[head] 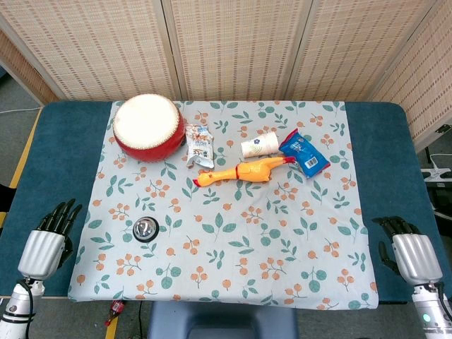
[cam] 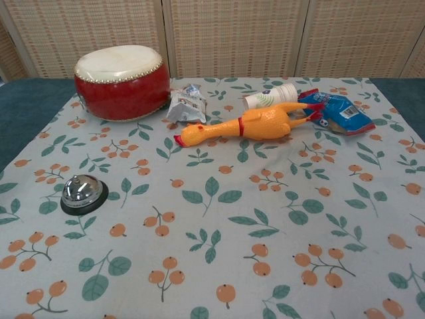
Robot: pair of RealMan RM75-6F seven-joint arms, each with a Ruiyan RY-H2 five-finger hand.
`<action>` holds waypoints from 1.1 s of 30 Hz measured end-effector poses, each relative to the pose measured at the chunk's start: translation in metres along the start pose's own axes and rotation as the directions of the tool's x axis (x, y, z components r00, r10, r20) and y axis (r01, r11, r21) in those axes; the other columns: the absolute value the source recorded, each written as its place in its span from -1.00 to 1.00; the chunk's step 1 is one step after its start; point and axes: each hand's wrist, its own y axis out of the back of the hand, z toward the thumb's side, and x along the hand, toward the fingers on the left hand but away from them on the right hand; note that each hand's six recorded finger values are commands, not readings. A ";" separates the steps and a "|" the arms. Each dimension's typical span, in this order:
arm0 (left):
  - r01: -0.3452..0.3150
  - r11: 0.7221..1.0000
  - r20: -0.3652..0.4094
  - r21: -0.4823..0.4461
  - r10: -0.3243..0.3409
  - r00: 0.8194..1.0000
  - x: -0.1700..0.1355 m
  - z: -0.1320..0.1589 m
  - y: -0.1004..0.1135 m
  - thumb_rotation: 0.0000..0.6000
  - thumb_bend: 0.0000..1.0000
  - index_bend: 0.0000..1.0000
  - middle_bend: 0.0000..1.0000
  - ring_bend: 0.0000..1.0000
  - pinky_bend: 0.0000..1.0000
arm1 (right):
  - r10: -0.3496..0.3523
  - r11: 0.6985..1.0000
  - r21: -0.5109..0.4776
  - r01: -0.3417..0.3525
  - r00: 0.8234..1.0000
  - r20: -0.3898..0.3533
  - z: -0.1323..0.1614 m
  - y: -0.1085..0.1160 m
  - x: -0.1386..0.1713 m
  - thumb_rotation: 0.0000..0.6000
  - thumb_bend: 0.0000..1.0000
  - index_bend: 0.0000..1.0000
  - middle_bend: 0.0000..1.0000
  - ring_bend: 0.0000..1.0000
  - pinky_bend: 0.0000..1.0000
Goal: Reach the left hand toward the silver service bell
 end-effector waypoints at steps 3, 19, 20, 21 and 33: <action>0.000 1.000 0.006 0.000 0.000 1.000 0.001 0.001 -0.001 1.00 0.86 -1.00 -1.00 -0.84 -0.46 | -0.022 1.000 0.006 0.022 1.000 0.003 0.000 0.001 0.000 1.00 0.05 -0.50 -0.52 -0.66 -0.42; 0.029 0.997 0.162 -0.072 -0.017 0.987 0.032 0.042 -0.022 1.00 1.00 -1.00 -1.00 -1.00 -0.67 | 0.008 1.000 0.003 -0.008 1.000 -0.001 0.001 -0.002 0.003 1.00 0.05 -0.51 -0.52 -0.66 -0.42; 0.026 0.997 0.169 -0.076 -0.013 0.986 0.037 0.047 -0.024 1.00 1.00 -1.00 -1.00 -1.00 -0.67 | 0.011 1.000 -0.001 -0.011 1.000 -0.001 0.001 -0.001 0.003 1.00 0.05 -0.51 -0.52 -0.66 -0.42; 0.025 0.996 0.180 -0.082 -0.010 0.984 0.043 0.055 -0.028 1.00 1.00 -1.00 -1.00 -1.00 -0.67 | 0.011 1.000 -0.003 -0.011 1.000 -0.001 0.000 -0.001 0.003 1.00 0.05 -0.51 -0.52 -0.66 -0.42; 0.166 0.977 0.223 -0.136 -0.133 0.966 0.081 0.112 -0.088 1.00 1.00 -1.00 -1.00 -1.00 -0.72 | 0.027 0.999 -0.021 -0.027 1.000 -0.001 -0.001 0.000 0.002 1.00 0.05 -0.50 -0.52 -0.66 -0.42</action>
